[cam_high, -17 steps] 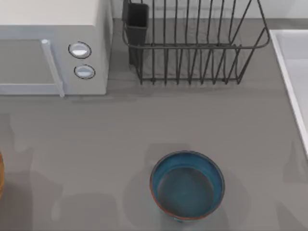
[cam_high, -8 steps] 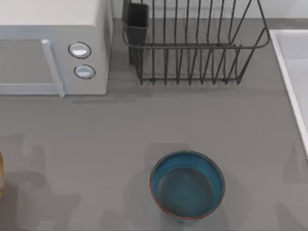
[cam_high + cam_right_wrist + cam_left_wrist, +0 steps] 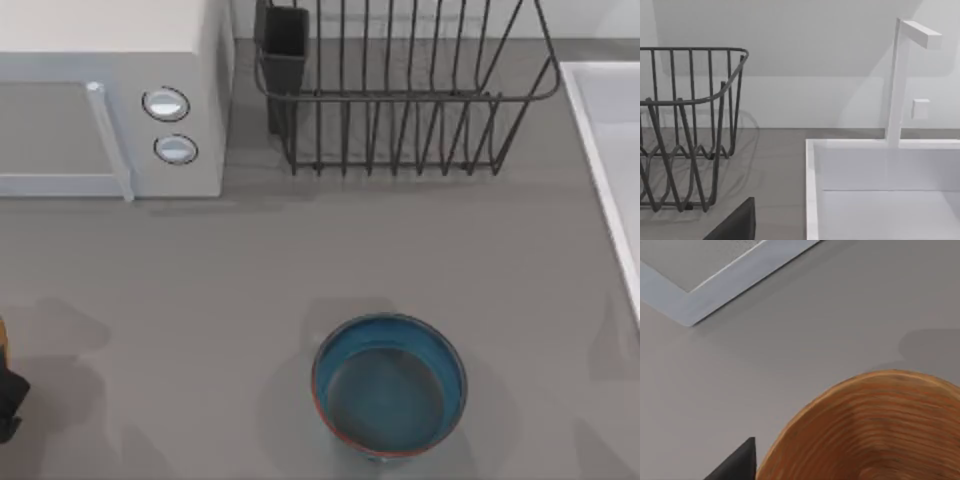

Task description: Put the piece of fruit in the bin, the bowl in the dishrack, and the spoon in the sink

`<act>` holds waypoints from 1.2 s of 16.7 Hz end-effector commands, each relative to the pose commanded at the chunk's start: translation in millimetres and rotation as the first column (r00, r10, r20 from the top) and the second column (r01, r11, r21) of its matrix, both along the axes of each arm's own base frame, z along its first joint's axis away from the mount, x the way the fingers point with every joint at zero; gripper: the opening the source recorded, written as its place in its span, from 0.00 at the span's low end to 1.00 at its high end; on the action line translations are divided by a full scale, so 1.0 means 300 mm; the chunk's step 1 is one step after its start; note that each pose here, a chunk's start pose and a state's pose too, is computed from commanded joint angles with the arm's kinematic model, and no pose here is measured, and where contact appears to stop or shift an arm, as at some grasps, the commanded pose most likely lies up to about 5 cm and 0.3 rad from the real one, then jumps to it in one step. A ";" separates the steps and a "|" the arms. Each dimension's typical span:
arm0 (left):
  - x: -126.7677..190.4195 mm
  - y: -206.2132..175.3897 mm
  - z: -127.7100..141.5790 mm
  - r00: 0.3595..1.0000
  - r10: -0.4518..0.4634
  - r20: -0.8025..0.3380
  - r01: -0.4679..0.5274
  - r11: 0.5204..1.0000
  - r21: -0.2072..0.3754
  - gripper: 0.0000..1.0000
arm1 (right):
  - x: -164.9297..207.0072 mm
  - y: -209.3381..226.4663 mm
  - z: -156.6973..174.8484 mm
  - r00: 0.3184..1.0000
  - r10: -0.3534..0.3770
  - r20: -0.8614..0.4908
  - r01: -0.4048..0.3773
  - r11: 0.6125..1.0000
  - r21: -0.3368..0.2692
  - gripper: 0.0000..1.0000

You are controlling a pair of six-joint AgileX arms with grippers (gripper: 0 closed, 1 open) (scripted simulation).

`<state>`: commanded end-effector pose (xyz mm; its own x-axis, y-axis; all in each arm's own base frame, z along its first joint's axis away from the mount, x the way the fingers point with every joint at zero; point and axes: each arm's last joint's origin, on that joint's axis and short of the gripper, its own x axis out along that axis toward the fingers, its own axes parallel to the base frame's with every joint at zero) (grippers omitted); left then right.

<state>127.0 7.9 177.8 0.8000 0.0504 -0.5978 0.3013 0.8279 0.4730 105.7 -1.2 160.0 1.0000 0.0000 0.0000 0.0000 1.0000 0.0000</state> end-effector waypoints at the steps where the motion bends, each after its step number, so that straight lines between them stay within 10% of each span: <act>1: -0.016 -0.005 -0.023 0.997 0.053 0.057 -0.048 0.995 -0.085 1.00 | 0.000 0.000 0.000 1.000 0.000 0.000 0.000 1.000 0.000 1.00; 8: -0.064 -0.028 -0.077 0.840 0.279 0.465 0.004 0.854 -0.520 1.00 | 0.000 0.000 0.000 1.000 0.000 0.000 0.000 1.000 0.000 1.00; 20: -0.071 -0.030 -0.059 0.800 0.301 0.519 0.050 0.828 -0.559 1.00 | 0.003 0.019 0.061 0.994 0.052 -0.091 -0.047 0.997 0.054 1.00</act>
<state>105.7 -1.2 160.0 1.0000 0.0000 0.0000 0.0000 1.0000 0.0000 106.7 4.6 178.4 0.9945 0.0520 -0.0915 -0.0472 0.9974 0.0539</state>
